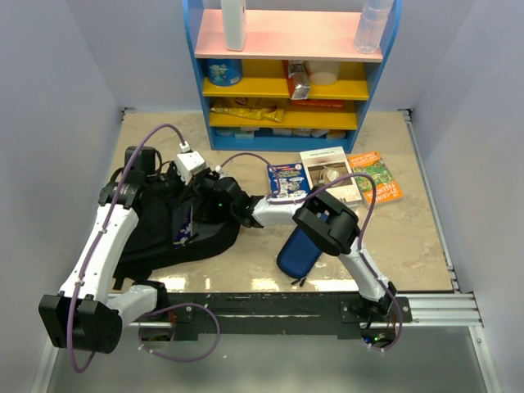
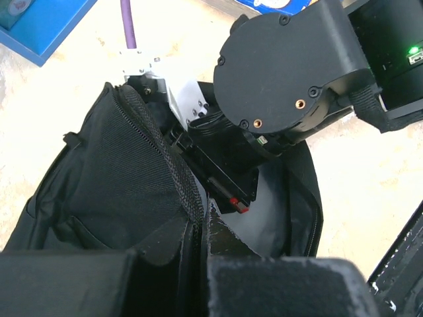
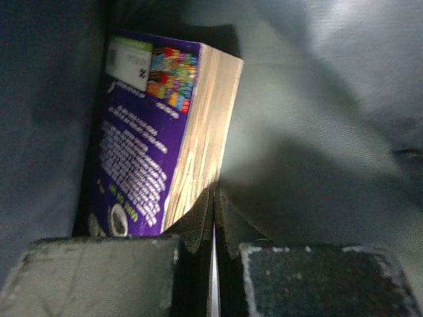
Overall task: Pack the student bag
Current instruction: Place the book in the student bag, then pick up the book from the center of the board.
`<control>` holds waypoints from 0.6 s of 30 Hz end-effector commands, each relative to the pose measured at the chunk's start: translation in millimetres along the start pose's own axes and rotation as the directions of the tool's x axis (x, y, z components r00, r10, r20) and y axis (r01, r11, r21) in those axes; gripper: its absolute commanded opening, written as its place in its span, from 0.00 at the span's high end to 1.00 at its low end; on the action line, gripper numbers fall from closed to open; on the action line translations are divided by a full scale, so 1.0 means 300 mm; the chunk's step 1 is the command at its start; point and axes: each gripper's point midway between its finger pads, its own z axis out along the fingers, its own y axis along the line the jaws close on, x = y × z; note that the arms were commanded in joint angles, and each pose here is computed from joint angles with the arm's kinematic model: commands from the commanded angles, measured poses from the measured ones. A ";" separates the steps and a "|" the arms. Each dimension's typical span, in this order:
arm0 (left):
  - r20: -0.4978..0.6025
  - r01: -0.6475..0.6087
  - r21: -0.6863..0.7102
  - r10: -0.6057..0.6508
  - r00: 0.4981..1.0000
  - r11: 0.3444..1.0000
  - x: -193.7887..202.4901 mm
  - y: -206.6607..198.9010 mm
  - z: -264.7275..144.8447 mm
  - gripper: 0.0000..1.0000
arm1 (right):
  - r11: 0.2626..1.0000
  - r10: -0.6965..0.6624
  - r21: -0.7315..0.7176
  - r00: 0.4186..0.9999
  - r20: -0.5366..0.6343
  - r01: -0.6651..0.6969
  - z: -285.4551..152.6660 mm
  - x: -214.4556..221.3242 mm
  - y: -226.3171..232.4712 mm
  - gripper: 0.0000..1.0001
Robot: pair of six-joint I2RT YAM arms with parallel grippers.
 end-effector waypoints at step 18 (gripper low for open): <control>0.075 -0.095 0.008 0.094 0.993 0.995 -0.083 -0.008 -0.035 1.00 | 0.830 0.204 0.369 0.843 0.498 -0.419 -0.960 -0.717 -0.620 0.01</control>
